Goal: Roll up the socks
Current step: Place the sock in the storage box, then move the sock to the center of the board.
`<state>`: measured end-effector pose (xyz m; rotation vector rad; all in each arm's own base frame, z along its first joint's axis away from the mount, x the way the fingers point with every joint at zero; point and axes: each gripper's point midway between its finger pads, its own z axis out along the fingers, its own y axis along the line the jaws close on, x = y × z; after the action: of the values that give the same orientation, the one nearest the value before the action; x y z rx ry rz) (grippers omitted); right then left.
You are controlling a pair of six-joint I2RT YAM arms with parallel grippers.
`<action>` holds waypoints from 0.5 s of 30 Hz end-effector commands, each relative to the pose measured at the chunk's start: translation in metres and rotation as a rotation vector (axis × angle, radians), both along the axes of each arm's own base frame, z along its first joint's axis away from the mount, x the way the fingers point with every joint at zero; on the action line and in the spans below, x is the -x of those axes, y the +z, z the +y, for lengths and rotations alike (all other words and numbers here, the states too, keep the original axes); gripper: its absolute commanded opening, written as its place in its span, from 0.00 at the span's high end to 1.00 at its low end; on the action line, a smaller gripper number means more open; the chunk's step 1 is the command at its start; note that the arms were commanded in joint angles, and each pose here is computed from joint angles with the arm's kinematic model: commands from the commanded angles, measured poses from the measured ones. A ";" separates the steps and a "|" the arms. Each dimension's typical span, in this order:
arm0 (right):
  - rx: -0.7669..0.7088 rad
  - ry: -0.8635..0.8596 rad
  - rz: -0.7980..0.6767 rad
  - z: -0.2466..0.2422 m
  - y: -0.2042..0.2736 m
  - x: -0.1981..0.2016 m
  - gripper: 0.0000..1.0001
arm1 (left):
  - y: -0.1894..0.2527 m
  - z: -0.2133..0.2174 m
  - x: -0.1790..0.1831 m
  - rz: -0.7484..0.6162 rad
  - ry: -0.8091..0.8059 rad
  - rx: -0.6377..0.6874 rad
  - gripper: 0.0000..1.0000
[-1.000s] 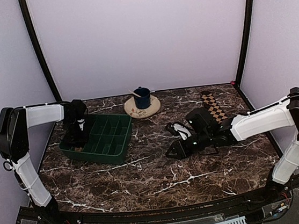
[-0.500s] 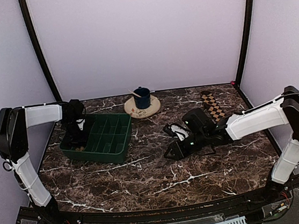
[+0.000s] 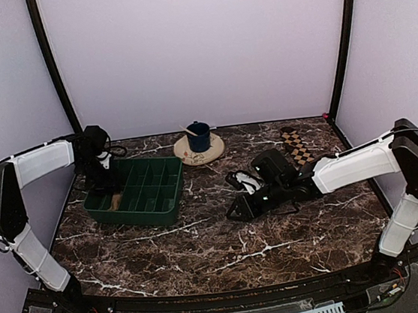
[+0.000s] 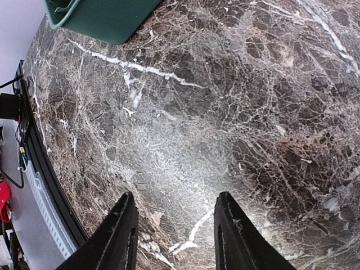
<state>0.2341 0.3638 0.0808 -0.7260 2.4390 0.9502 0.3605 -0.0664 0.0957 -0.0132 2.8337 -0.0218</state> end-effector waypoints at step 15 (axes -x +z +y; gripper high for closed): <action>0.196 -0.411 -0.329 -0.055 0.041 -0.085 0.61 | 0.147 -0.118 -0.025 -0.625 -0.299 0.154 0.56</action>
<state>0.2741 0.3448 0.0880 -0.5906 2.4062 0.6705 0.3735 -0.1580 0.2132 0.2777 2.3741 -0.1848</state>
